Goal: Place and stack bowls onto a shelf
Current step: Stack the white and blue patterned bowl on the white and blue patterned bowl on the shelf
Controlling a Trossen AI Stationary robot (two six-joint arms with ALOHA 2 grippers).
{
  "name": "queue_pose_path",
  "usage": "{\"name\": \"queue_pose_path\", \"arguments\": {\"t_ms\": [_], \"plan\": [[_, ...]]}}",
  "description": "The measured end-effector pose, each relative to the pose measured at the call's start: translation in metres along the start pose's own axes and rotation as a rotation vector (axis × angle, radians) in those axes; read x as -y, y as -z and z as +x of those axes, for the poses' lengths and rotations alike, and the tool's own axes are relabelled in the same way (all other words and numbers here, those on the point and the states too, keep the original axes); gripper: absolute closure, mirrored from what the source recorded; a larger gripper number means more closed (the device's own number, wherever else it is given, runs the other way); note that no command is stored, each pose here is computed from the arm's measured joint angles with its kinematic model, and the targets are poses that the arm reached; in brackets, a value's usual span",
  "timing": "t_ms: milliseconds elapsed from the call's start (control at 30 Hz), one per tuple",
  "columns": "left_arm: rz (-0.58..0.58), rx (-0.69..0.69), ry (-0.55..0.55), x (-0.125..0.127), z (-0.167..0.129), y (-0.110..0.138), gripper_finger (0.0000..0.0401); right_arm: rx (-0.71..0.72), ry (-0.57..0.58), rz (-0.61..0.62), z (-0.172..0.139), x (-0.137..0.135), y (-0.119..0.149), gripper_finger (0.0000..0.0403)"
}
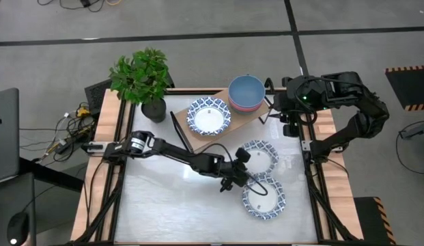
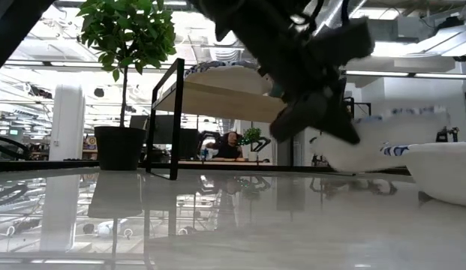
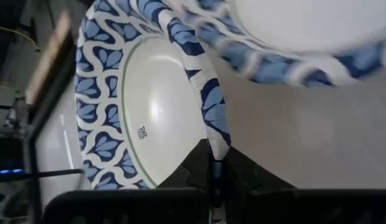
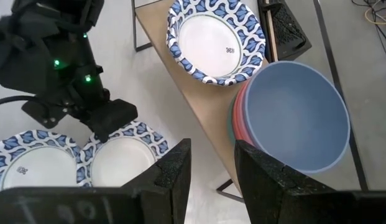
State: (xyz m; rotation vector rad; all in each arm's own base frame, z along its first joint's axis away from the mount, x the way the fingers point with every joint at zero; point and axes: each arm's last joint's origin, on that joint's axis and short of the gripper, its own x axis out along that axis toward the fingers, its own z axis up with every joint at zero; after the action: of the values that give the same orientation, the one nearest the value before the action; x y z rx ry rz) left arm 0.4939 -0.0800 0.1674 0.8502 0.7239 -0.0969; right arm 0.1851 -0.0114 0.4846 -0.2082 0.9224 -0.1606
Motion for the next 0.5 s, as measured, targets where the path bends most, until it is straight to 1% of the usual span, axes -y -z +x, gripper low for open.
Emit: {"name": "queue_pose_path", "arguments": {"t_ms": [233, 400, 500], "plan": [[0.000, -0.006, -0.049, -0.038, -0.012, -0.016, 0.0399, 0.012, 0.021, 0.021, -0.006, 0.005, 0.005, 0.0253], [-0.019, 0.030, -0.082, -0.073, -0.034, -0.035, 0.0399, 0.001, 0.123, 0.046, -0.011, 0.017, 0.011, 0.0253], [0.004, 0.070, -0.105, -0.093, -0.051, -0.049, 0.0399, 0.002, 0.193, 0.057, -0.019, 0.026, 0.019, 0.0253]]}}
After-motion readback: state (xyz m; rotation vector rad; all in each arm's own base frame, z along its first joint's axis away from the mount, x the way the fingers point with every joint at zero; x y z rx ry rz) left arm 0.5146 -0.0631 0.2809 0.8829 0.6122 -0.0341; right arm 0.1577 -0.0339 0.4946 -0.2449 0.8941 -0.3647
